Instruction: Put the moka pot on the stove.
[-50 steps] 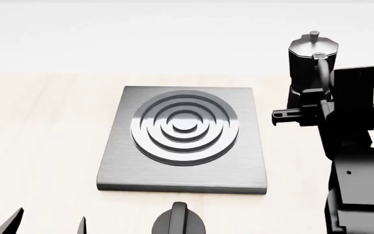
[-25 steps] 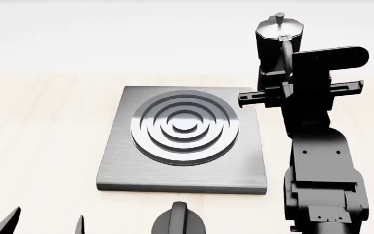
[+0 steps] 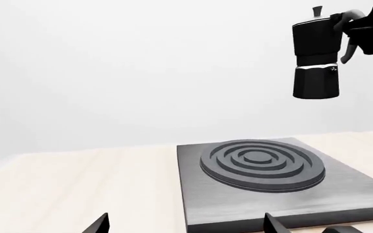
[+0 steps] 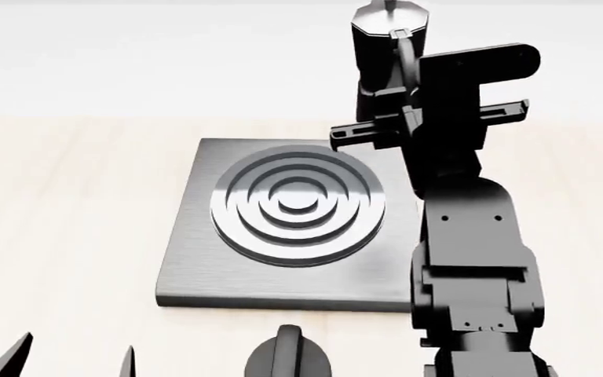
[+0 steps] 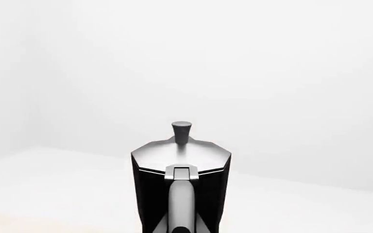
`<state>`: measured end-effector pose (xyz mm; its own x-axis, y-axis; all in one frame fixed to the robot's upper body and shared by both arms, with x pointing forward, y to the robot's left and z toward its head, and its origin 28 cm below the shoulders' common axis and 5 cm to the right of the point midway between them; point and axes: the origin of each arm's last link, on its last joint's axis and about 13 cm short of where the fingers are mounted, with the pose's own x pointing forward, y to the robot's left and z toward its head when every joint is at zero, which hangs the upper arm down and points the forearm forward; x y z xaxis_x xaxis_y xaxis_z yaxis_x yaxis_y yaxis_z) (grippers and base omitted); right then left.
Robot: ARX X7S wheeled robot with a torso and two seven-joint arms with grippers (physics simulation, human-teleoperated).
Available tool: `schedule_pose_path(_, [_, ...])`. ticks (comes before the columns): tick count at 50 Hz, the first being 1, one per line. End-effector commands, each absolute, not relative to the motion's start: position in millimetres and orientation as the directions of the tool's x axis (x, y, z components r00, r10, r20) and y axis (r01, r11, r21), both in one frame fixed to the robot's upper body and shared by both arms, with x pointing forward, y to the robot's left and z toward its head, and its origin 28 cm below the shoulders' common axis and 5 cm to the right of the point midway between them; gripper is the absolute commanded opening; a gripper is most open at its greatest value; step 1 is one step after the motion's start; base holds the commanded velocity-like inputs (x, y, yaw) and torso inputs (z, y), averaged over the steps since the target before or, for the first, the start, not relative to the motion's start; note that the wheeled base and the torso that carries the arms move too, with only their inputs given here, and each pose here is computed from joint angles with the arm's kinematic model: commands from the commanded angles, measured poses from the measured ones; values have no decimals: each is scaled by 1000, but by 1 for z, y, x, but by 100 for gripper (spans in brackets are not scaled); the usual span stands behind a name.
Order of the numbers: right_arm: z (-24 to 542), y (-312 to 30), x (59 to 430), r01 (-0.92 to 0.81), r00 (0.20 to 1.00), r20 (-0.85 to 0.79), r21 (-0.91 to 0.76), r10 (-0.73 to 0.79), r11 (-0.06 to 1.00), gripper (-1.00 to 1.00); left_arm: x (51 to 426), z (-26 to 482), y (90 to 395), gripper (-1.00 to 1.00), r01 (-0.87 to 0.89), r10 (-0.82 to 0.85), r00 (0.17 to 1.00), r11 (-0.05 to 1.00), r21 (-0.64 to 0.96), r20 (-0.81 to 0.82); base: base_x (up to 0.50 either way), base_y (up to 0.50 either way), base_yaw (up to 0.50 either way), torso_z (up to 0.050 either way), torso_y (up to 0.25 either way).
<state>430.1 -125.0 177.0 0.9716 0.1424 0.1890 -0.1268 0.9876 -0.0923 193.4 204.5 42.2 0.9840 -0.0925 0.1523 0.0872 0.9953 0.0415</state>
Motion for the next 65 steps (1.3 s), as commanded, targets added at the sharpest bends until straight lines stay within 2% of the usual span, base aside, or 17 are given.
schedule_pose_path(1, [186, -110, 433, -172, 961, 210, -59, 180, 983, -100, 193, 43, 205, 100, 86, -91, 984, 995, 41, 154, 0, 0, 0, 0, 0])
schedule_pose_path(31, [182, -90, 433, -259, 953, 150, -37, 262, 965, -100, 193, 43, 205, 100, 85, -90, 983, 996, 40, 158, 0, 0, 0, 1, 1])
schedule_pose_path(65, [167, -83, 429, -270, 959, 86, 1, 269, 963, -100, 192, 46, 206, 100, 85, -90, 983, 996, 37, 161, 0, 0, 0, 0, 1])
